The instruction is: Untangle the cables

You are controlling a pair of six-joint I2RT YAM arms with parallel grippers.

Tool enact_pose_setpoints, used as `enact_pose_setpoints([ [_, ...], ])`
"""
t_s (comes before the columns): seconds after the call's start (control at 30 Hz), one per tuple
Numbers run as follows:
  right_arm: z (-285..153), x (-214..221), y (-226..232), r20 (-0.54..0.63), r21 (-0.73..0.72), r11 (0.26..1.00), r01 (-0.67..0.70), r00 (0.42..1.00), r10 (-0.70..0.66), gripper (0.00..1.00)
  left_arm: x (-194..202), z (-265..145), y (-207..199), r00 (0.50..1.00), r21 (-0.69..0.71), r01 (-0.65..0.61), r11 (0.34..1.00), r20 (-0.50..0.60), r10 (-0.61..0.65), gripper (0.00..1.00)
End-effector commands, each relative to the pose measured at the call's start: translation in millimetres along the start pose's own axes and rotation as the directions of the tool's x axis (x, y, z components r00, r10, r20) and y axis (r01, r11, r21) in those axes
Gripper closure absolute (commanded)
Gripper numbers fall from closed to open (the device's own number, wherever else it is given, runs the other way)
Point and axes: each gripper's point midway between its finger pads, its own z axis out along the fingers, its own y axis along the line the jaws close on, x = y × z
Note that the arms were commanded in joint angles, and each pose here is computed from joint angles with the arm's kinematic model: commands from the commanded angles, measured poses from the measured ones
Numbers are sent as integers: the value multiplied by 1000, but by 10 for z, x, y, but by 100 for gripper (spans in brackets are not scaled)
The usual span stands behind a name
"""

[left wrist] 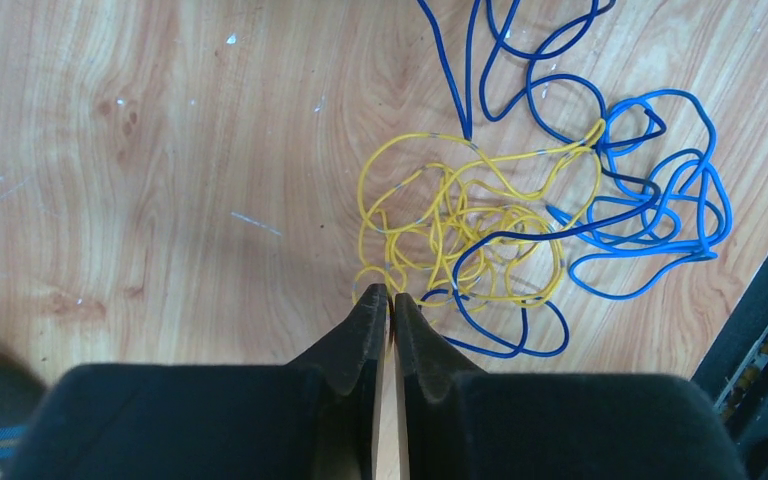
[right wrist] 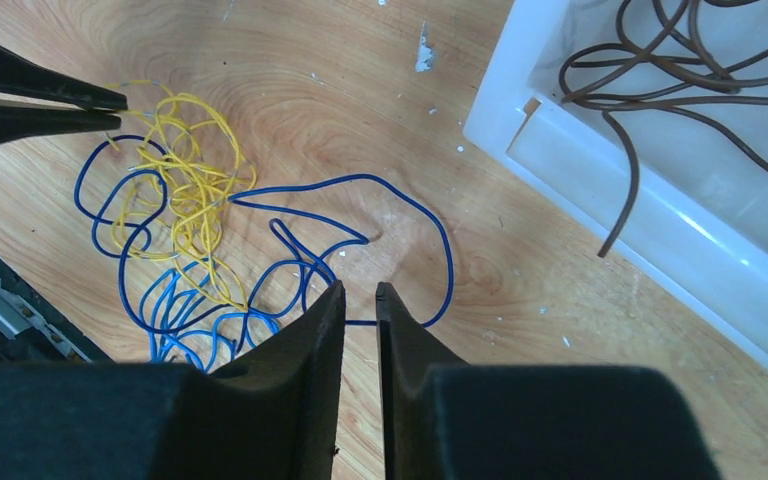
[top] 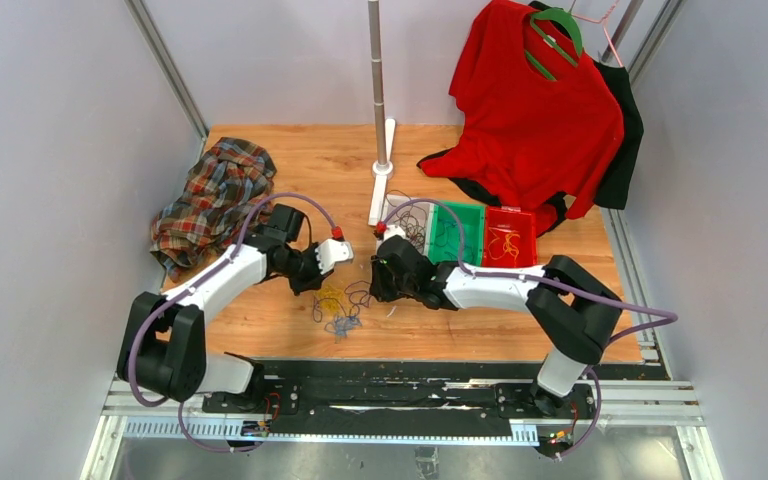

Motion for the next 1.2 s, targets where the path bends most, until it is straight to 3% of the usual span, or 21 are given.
enact_pose_setpoints([
  [0.0, -148, -70, 14, 34, 25, 1000, 4, 999, -4, 86, 25, -80, 31, 999, -40, -50, 998, -17, 50, 92],
  [0.1, -220, -43, -58, 35, 53, 999, -1, 999, -1, 89, 37, -125, 65, 998, -69, -64, 996, -29, 62, 95],
  [0.2, -293, -43, -94, 35, 78, 997, -24, 999, 22, 59, 31, -155, 40, 998, -67, -64, 996, -27, 63, 96],
  [0.27, -341, -43, -50, 37, 66, 996, -59, 998, 56, 45, 16, -171, 25, 998, -66, -61, 996, -20, 60, 96],
  [0.43, -340, -13, 146, 41, 1, 986, -164, 986, 164, 34, 10, -185, 17, 998, -67, -58, 996, -17, 57, 97],
  [0.67, -90, 118, 271, -29, -11, 966, -258, 966, 257, 39, -4, -213, 14, 998, -71, -58, 996, -15, 57, 97],
  [0.8, 15, 48, 215, 17, 24, 966, -258, 966, 257, 43, 8, -221, 13, 998, -74, -60, 995, -21, 59, 97],
  [1.03, 83, -214, 214, 132, 6, 972, -234, 964, 231, 65, 82, -255, 52, 994, -101, -100, 990, -59, 95, 99],
  [1.17, 117, -248, 220, 139, -5, 976, -219, 966, 217, 81, 115, -308, 114, 989, -138, -132, 982, -89, 120, 99],
])
